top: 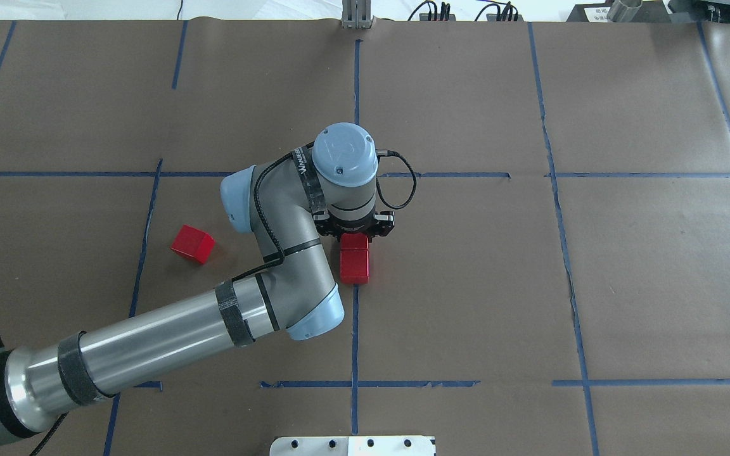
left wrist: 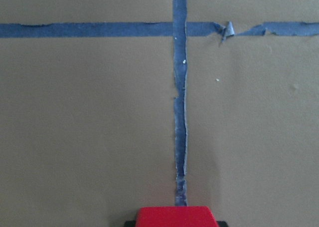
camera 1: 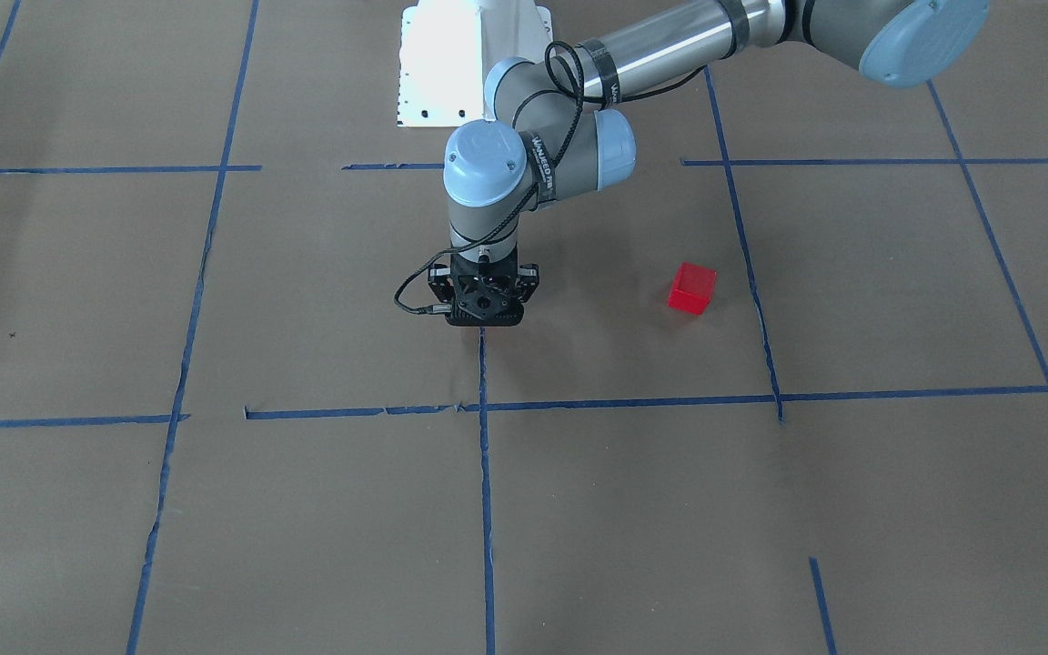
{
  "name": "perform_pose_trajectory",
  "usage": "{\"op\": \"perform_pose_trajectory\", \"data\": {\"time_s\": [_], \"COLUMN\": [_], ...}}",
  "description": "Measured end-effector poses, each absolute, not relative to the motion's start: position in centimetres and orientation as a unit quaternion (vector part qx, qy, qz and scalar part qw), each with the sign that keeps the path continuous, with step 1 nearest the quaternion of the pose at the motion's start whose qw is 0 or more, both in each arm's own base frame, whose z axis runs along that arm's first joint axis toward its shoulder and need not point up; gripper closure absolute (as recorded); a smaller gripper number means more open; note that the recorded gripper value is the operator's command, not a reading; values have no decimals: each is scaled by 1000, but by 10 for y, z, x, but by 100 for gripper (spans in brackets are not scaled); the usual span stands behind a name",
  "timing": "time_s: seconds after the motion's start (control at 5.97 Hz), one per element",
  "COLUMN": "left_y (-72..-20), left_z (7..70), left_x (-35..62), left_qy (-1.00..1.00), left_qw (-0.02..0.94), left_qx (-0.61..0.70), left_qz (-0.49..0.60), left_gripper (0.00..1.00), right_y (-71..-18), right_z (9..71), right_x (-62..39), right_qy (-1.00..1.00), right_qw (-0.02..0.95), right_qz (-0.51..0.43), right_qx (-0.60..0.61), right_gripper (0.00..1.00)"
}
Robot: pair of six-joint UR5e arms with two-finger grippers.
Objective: Form red blocks into L shape at center
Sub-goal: 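Carry the cube with the left gripper and set it just beyond the placed cube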
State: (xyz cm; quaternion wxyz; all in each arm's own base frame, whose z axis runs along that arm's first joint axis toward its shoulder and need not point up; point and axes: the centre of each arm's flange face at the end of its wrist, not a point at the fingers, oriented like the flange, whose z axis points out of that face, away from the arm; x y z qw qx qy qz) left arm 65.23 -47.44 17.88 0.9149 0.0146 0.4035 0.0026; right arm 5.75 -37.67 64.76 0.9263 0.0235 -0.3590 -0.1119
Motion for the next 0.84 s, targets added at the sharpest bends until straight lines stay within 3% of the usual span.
{"op": "perform_pose_trajectory", "data": {"time_s": [0.5, 0.67, 0.84], "left_y": [-474, -474, -474], "left_z": [179, 179, 179], "left_x": [652, 652, 652], "left_qy": [403, 403, 403], "left_qw": [915, 915, 915], "left_qx": [14, 14, 14], "left_qz": [2, 2, 3], "left_gripper": [70, 54, 19], "right_y": [-377, -377, -377], "right_z": [647, 647, 647], "right_x": [57, 57, 57], "right_qy": [-359, -359, -359], "right_qw": [926, 926, 926], "right_qz": [-112, -112, -112], "right_qx": [24, 24, 24], "right_gripper": [0, 0, 0]}}
